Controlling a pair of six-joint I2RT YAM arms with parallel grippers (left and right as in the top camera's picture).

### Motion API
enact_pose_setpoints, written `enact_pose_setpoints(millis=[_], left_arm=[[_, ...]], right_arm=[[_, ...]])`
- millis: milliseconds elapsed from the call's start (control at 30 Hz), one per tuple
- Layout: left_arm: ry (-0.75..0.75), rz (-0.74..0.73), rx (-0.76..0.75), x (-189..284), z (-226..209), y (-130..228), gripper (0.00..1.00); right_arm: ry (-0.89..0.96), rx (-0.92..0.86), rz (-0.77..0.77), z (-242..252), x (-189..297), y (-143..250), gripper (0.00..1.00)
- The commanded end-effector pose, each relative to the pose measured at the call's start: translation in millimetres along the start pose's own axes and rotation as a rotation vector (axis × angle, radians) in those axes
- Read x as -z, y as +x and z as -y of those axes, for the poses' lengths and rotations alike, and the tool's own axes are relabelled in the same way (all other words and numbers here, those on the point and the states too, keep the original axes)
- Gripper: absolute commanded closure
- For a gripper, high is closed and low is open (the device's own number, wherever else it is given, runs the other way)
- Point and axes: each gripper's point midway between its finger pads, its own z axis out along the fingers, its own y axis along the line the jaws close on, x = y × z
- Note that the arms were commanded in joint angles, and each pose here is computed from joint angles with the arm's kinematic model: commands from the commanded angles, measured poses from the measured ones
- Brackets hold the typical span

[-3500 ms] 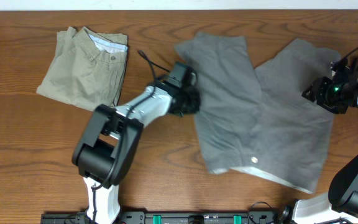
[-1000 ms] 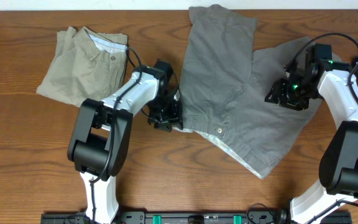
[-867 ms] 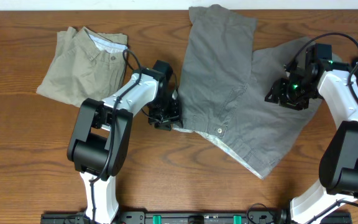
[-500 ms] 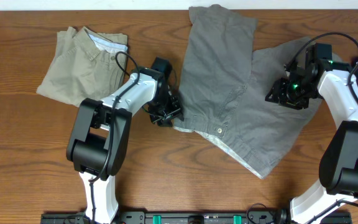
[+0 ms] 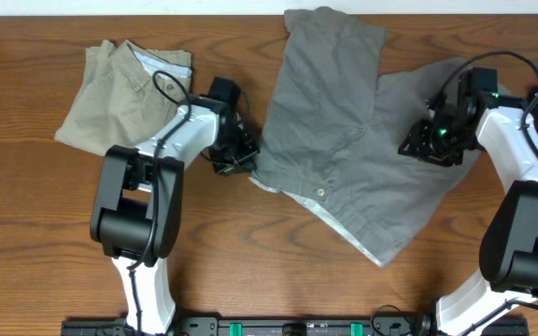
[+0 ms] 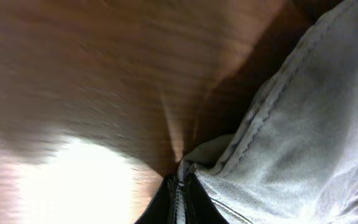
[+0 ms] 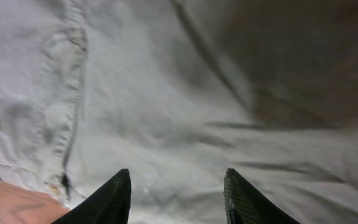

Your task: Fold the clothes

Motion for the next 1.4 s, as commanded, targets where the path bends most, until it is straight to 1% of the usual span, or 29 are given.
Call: enact_pose_setpoints(millis=[0, 67, 133, 267, 333, 433, 533, 600, 667, 733, 800, 967, 1067, 1233, 1367], left_arm=[[0.027, 0.059, -0.093, 23.7, 1.4, -21.4, 0.94], [0.058, 0.066, -0.124, 31.8, 6.3, -24.4, 0.94], [0.064, 0.080, -0.140, 37.3, 8.8, -25.8, 0.94], [0.067, 0.096, -0.180, 43.3, 12.3, -25.3, 0.94], [0.070, 0.106, -0.194, 44.7, 13.7, -27.0, 0.94], [0.072, 0.112, -0.213, 44.9, 14.6, -28.3, 0.94], [0.071, 0.113, -0.223, 44.9, 14.5, -28.3, 0.94], [0.072, 0.114, -0.224, 45.0, 14.8, -28.7, 0.94], [0.072, 0.114, -0.224, 44.9, 14.7, -28.5, 0.94], [0.071, 0.113, -0.237, 44.9, 14.6, -28.3, 0.94], [0.071, 0.114, -0.242, 44.9, 14.7, -28.5, 0.94], [0.072, 0.116, -0.249, 45.0, 15.0, -28.8, 0.94], [0.069, 0.113, -0.265, 45.2, 14.4, -27.7, 0.93], [0.067, 0.111, -0.270, 46.0, 14.2, -26.7, 0.92], [0.067, 0.111, -0.273, 46.1, 14.3, -26.7, 0.88]], right_arm=[[0.004, -0.004, -0.051, 5.2, -14.7, 19.6, 0.56], [-0.002, -0.019, -0.090, 7.9, -23.0, 34.4, 0.60], [-0.046, -0.012, -0.132, 3.9, -29.5, 49.5, 0.58], [-0.265, 0.099, -0.212, -28.2, -27.1, 77.0, 0.59], [-0.308, 0.131, -0.240, -36.2, -22.2, 86.1, 0.59], [-0.316, 0.185, -0.235, -44.4, -15.5, 90.3, 0.58], [-0.305, 0.245, -0.170, -55.3, -3.9, 83.8, 0.58], [-0.264, 0.222, -0.159, -57.0, 4.5, 86.1, 0.59], [-0.185, 0.197, -0.179, -51.6, 12.3, 96.2, 0.59], [-0.079, 0.160, -0.207, -41.4, 19.1, 107.8, 0.57], [-0.018, 0.138, -0.235, -37.2, 23.9, 118.9, 0.55], [0.018, 0.073, -0.324, -36.2, 22.6, 152.7, 0.57], [0.036, 0.004, -0.346, -30.6, 15.3, 172.0, 0.53], [0.061, -0.138, -0.340, -13.3, -12.0, 202.4, 0.49], [0.057, -0.205, -0.292, -3.8, -36.5, 206.9, 0.44]])
